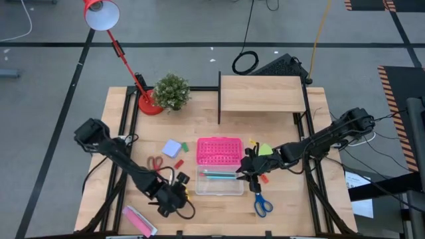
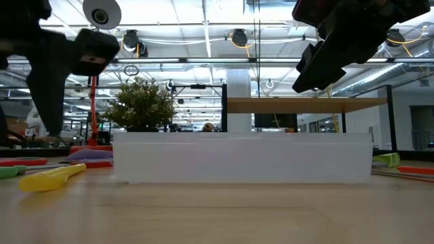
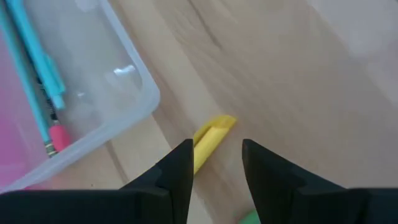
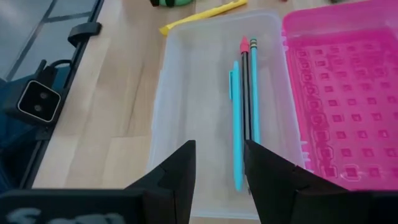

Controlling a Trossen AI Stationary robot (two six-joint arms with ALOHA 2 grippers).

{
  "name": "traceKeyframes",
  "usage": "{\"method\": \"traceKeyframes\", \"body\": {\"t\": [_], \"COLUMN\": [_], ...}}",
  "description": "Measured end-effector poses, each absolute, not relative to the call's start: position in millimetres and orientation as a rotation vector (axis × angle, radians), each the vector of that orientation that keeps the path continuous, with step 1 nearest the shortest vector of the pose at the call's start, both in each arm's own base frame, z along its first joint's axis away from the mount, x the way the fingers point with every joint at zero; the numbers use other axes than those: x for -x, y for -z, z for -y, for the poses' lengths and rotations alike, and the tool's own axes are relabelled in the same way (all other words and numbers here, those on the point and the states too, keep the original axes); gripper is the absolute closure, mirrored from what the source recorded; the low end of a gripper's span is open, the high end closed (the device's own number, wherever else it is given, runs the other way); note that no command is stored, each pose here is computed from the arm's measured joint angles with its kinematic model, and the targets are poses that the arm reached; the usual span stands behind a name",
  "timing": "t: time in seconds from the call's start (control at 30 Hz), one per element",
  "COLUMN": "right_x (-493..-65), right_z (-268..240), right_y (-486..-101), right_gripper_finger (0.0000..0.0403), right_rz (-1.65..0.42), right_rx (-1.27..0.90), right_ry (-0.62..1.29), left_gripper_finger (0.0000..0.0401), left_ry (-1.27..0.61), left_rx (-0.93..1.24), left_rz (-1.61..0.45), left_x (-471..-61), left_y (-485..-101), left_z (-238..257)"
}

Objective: Pack school essentials
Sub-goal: Put the yellow pen into the pink supply box

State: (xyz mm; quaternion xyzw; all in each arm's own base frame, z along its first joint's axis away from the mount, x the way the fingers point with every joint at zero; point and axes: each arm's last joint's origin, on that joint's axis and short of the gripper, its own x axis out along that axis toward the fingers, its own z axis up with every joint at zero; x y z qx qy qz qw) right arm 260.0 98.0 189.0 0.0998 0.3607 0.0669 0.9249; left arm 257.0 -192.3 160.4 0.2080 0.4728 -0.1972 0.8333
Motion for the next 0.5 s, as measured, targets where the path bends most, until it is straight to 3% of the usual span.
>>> {"method": "traceKeyframes", "body": {"t": [0.5], "right_x": [-257], "right_z": [-99], "right_y": [-186], "right_gripper_finger": [0.0273], "right_rz": [-0.782], "right_rx": [-0.245], "right_ry": [-0.115], "left_gripper_finger": [0.0251], "left_ry": [0.428], "left_rx": [-0.537], "left_rz": [-1.126], "left_x": [-272], "left_y": [-140], "left_z": [168]}}
